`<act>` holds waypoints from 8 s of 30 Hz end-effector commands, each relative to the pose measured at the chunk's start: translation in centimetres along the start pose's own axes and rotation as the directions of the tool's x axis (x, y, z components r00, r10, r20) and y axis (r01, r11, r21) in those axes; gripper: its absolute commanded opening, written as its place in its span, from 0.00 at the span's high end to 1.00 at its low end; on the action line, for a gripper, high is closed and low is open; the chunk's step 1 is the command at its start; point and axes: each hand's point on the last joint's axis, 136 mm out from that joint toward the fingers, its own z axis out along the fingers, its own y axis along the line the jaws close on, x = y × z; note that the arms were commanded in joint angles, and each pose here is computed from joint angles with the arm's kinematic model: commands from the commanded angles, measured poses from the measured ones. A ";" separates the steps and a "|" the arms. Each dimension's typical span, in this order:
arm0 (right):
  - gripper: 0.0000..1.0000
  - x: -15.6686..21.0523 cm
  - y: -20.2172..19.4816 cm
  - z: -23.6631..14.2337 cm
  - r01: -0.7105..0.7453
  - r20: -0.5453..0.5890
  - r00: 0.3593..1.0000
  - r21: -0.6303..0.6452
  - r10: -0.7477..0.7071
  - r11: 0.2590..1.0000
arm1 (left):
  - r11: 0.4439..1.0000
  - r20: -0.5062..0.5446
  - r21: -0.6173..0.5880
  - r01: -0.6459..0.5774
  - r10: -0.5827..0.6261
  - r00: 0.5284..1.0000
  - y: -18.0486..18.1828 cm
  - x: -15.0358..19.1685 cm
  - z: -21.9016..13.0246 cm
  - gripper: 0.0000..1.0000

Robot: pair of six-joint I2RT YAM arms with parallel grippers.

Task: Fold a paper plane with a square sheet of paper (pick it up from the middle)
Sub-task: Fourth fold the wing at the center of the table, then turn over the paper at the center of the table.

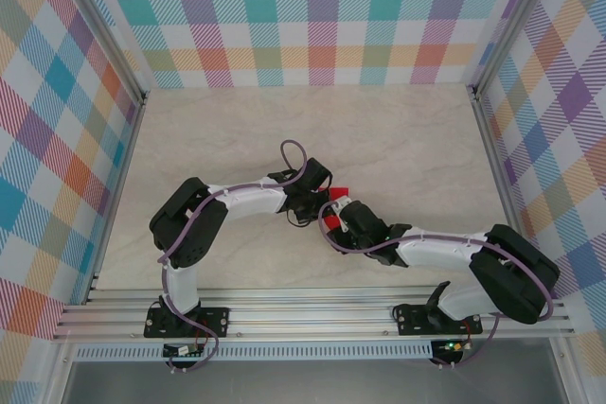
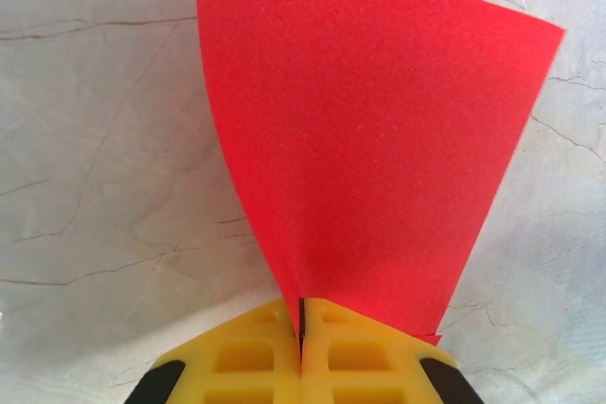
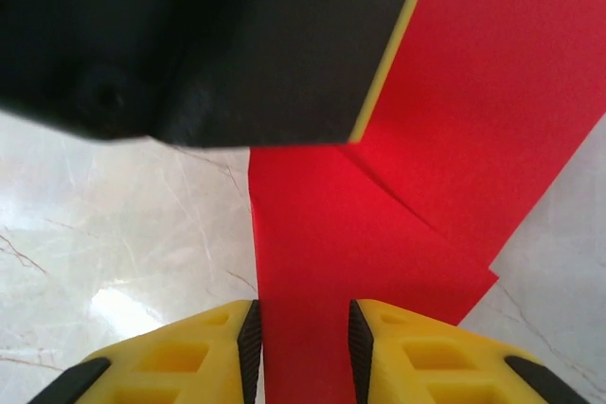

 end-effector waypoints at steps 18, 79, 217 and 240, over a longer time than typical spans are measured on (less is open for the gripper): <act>0.64 2.0 1.0 -1.8 -0.045 -0.117 0.992 0.049 0.050 0.998 | 1.000 -0.010 0.000 0.020 -0.020 1.000 -0.4 0.0 -0.8 1.00; 0.74 -0.4 3.3 -3.7 -0.396 -0.127 0.918 -0.241 0.375 0.886 | 0.998 0.008 -0.024 0.063 -0.063 0.998 0.5 0.3 -0.9 1.00; 1.00 1.4 1.9 0.9 -0.261 -0.040 0.965 -0.267 0.260 0.928 | 0.993 0.249 0.036 0.113 -0.119 0.961 1.4 -1.2 -9.0 0.38; 0.99 -1.0 0.4 -1.3 -0.477 -0.091 0.867 -0.433 0.489 0.765 | 0.984 0.227 0.160 0.079 -0.115 0.967 -0.4 -0.4 -7.2 0.57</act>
